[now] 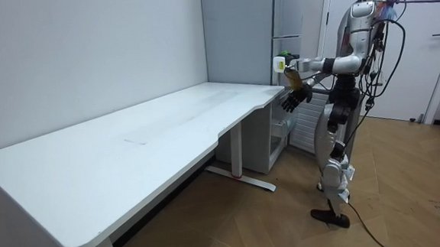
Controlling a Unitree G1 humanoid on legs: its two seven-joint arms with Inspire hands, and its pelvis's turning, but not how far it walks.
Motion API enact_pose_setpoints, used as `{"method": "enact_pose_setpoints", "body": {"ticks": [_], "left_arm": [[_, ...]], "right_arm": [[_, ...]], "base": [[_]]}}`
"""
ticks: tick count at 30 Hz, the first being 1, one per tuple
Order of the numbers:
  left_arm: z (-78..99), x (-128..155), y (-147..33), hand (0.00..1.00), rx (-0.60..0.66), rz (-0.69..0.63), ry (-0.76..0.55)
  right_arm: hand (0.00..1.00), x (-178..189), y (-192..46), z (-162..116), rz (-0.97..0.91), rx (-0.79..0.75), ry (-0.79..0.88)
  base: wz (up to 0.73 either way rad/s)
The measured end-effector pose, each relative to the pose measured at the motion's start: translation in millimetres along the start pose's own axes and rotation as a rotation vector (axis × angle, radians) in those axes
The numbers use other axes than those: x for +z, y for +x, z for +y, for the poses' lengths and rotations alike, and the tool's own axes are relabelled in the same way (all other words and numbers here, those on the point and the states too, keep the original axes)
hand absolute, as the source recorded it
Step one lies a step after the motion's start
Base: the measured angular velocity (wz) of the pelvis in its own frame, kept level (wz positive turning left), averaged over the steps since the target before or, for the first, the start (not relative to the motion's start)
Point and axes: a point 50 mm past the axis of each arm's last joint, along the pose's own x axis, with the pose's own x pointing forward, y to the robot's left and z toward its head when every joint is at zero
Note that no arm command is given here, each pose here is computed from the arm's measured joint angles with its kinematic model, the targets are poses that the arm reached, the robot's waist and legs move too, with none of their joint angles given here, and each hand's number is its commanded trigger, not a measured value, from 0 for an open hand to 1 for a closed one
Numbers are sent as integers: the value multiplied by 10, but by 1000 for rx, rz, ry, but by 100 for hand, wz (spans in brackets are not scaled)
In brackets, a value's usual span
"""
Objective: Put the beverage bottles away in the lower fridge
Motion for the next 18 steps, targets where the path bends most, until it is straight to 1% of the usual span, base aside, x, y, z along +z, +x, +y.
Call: {"method": "enact_pose_setpoints", "body": {"ticks": [3,6,12,18], "left_arm": [[13,-19,-10,100,-7,12,2],[2,-25,-6,100,-14,15,2],[-121,-81,28,100,-89,35,-10],[-179,-103,41,100,-123,43,-15]], "right_arm": [[0,0,-9,15,8,49,8],[0,76,-14,41,-27,101,25],[0,271,-34,89,-138,188,49],[0,296,-37,142,-146,267,39]], "base": [[0],[-8],[-1],[0]]}}
